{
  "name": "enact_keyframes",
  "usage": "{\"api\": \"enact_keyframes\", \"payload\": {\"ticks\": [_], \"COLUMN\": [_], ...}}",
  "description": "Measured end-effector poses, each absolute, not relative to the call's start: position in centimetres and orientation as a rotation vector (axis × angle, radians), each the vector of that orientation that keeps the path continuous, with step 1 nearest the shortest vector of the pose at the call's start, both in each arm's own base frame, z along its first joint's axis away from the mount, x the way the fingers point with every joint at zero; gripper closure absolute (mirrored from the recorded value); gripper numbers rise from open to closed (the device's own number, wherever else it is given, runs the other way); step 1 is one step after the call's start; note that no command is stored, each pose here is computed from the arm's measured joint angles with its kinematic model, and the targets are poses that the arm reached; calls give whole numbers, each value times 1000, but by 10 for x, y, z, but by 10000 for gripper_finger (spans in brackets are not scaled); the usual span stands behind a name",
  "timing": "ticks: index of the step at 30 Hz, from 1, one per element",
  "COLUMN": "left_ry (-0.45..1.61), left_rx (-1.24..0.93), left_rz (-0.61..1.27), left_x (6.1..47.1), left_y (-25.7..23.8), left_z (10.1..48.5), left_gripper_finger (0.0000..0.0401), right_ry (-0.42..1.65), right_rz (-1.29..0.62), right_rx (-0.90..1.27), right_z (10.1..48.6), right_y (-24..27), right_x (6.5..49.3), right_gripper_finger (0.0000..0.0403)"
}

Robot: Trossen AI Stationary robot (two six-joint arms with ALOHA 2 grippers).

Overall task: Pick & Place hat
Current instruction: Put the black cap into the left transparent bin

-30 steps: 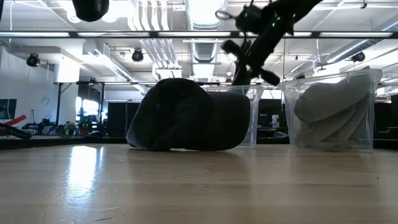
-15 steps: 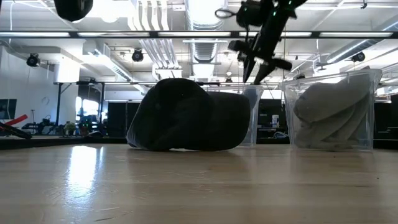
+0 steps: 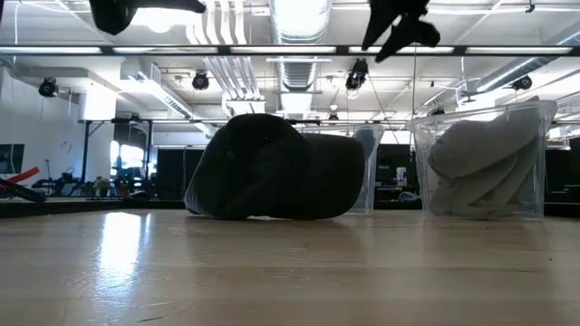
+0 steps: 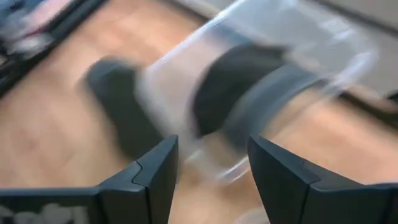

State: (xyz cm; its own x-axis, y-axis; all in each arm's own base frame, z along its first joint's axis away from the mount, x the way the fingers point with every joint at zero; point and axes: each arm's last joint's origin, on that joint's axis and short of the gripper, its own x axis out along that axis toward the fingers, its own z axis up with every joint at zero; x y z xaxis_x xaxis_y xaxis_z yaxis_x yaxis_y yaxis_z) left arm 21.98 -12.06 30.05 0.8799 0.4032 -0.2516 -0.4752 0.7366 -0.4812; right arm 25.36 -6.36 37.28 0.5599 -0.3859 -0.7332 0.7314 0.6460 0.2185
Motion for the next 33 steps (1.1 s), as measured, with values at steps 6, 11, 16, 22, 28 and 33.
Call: {"api": "enact_keyframes", "payload": {"ticks": [6, 11, 16, 22, 28, 33], "left_ry": [170, 215, 323, 454, 544, 605], "left_rx": [-450, -369, -283, -254, -265, -271], "left_rz": [501, 574, 649, 697, 678, 668], "left_x": [225, 232, 238, 242, 243, 239], "left_y": [-110, -90, -59, -20, 5, 9], "left_z": [300, 296, 288, 282, 274, 255], "left_gripper_finger": [176, 176, 176, 176, 176, 176], "right_ry": [773, 750, 690, 620, 608, 594], "right_rz": [-500, -515, -580, -729, -783, -842], "right_rx": [573, 630, 749, 746, 669, 620], "right_z": [344, 294, 236, 197, 191, 184], "right_y": [12, 60, 82, 81, 71, 57], "right_x": [264, 273, 281, 283, 286, 286], "right_gripper_finger": [221, 221, 220, 220, 220, 220]}}
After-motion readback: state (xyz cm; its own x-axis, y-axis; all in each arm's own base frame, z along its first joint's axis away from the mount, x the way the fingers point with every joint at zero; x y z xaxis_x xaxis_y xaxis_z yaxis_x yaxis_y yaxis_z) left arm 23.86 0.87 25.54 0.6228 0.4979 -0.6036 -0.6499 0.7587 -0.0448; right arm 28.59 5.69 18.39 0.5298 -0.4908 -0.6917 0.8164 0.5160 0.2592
